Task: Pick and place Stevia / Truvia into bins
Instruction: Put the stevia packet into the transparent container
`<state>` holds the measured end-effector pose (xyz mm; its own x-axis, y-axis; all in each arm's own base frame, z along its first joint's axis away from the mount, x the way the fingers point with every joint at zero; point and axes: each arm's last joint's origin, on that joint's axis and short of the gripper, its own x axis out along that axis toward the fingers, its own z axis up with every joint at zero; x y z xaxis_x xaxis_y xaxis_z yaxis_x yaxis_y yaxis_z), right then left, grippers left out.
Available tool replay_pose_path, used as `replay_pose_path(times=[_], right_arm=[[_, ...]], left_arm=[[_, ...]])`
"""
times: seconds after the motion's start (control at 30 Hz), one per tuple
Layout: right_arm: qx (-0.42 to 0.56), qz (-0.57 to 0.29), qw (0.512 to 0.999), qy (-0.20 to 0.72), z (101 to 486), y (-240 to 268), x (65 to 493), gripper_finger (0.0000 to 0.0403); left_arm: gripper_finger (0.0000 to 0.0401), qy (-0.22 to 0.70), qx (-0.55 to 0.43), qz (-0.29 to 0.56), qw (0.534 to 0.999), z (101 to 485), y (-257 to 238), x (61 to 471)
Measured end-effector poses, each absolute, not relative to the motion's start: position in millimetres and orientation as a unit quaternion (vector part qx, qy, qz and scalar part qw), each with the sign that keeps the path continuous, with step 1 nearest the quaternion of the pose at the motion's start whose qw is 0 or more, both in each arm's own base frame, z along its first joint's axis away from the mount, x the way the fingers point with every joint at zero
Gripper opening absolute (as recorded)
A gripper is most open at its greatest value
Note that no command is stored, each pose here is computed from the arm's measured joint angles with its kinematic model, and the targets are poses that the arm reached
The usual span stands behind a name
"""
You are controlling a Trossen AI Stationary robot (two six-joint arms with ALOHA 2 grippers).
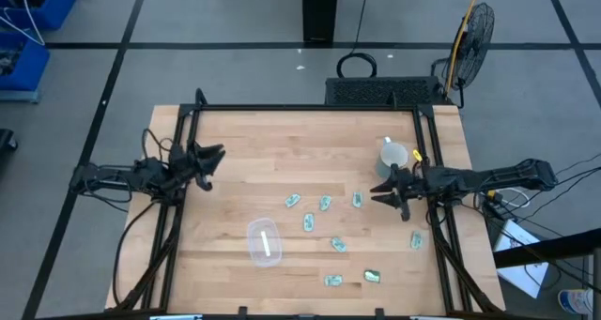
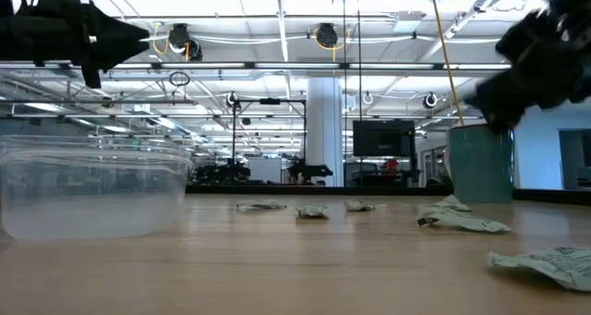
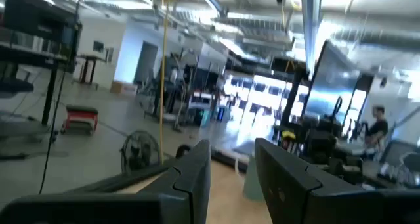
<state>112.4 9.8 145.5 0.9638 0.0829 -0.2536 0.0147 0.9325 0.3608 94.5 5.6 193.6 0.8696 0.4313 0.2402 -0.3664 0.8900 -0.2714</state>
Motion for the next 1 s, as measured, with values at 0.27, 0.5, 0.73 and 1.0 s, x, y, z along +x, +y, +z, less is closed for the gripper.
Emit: replay_pose_path(times=[0.27,0.5,0.73,1.0], right_arm=[[0.161,0.013,0.966,0.202,151,12,124,0.0116],[0.101,-0.009,0.948,0.303,199,25,142,0.0116],[0.087,-0.112,0.904,0.403,174,38,166,0.0116],[0.045,-0.18,0.879,0.439,138,47,187,0.0116]], left_arm=[[0.0124,-0.15,-0.106,0.224,0.957,220,10,101],[0.0124,-0.148,-0.086,0.214,0.962,266,11,114],[0.0124,-0.042,-0.109,0.18,0.977,275,8,162],[0.0124,0.071,-0.082,0.183,0.977,253,6,215]])
